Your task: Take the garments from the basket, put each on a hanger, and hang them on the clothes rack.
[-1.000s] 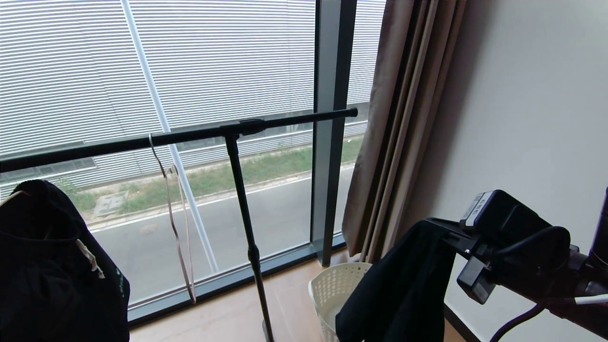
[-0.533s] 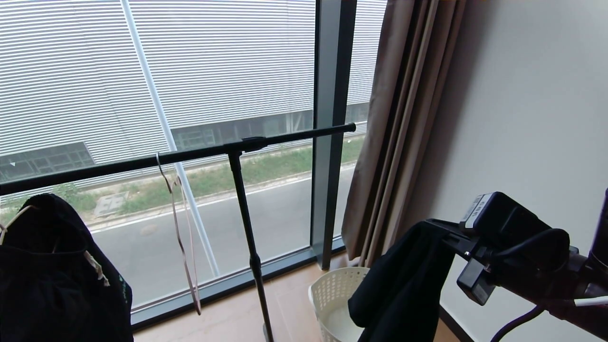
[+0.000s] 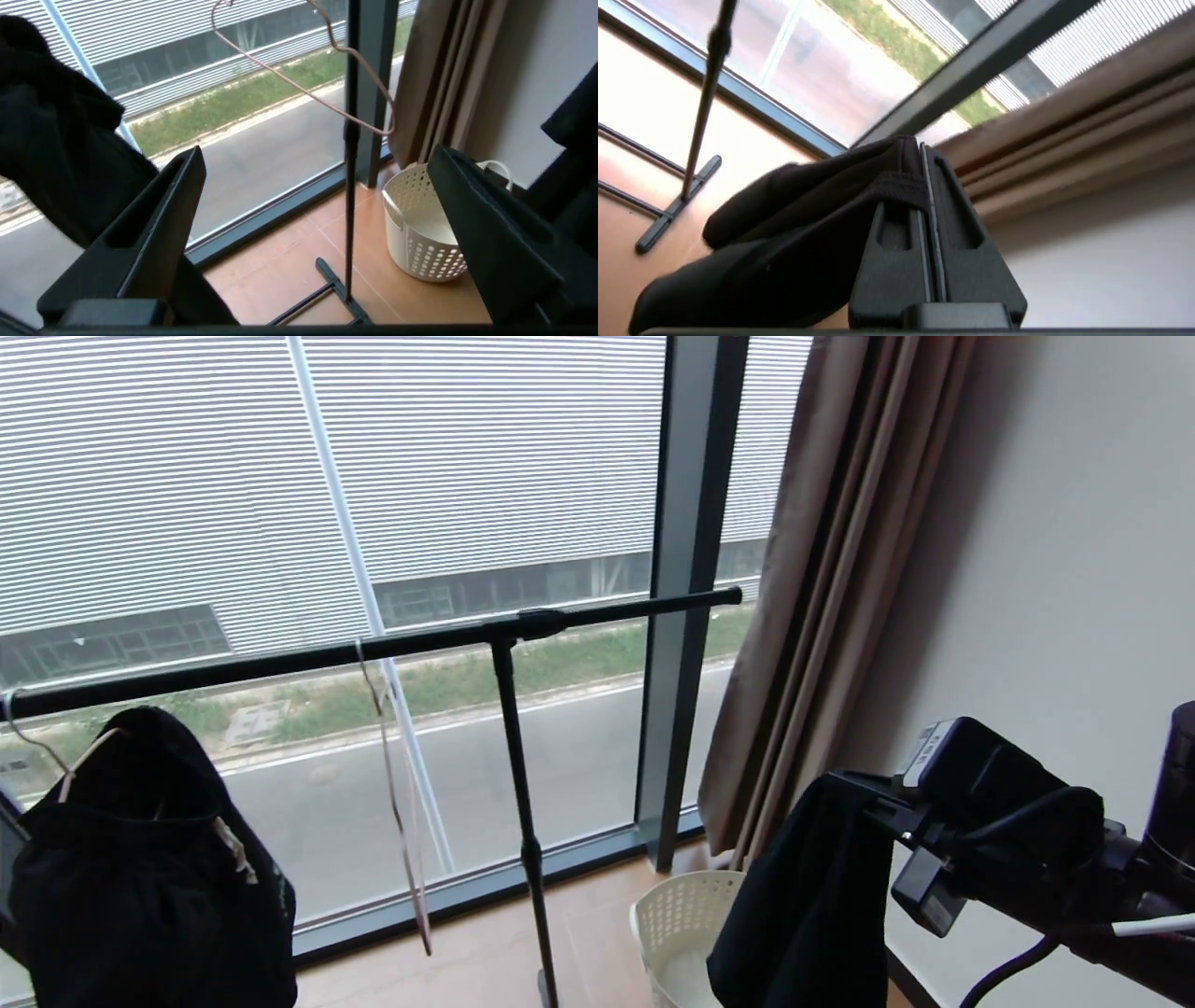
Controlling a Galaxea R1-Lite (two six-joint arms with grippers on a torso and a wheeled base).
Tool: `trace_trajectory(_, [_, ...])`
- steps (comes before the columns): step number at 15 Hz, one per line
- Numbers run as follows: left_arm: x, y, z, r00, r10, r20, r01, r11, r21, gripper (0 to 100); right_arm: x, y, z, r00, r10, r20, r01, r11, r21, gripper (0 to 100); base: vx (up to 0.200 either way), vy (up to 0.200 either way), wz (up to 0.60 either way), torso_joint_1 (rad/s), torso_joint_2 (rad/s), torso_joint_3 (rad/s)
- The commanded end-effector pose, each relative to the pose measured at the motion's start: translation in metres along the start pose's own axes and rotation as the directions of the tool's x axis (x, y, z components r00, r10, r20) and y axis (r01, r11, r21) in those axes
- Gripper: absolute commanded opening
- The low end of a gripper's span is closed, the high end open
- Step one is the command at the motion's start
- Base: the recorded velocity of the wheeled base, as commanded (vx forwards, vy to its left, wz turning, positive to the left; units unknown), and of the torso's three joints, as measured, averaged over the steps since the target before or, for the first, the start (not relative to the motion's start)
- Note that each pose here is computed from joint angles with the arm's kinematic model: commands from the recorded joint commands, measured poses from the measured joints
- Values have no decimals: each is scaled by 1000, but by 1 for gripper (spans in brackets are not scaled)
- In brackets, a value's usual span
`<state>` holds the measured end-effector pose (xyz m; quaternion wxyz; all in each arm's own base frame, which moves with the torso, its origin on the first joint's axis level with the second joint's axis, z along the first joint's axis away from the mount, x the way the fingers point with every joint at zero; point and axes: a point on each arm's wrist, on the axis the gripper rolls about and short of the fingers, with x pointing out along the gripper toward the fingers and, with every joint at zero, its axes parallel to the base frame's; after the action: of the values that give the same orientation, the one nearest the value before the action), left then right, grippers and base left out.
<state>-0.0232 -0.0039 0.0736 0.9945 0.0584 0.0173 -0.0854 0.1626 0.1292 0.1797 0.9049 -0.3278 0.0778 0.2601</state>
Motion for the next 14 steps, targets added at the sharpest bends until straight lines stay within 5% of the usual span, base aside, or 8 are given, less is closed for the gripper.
trace_trajectory(1, [0,0,0,1000,0,-1,0,1000,0,100,2,1,-1,1000,5,-6,-5,1000,-3,0,0,0,600,22,2,-7])
trace_trajectory(5, [0,0,0,1000,0,-1,0,1000,1,100,2,2,-2,1000,9,-12,-9,1000,-6,0,0,0,600,6,0,1])
trace_trajectory(8, [0,0,0,1000,0,-1,0,1000,1,100,2,3,-3,1000,11,-16,-11,1000,-10,0,0,0,0,0,0,0])
trace_trajectory(14, [0,0,0,1000,0,-1,0,1000,1,100,2,3,-3,1000,13,-16,-13,1000,-10,0,-200,0,0,0,2,1])
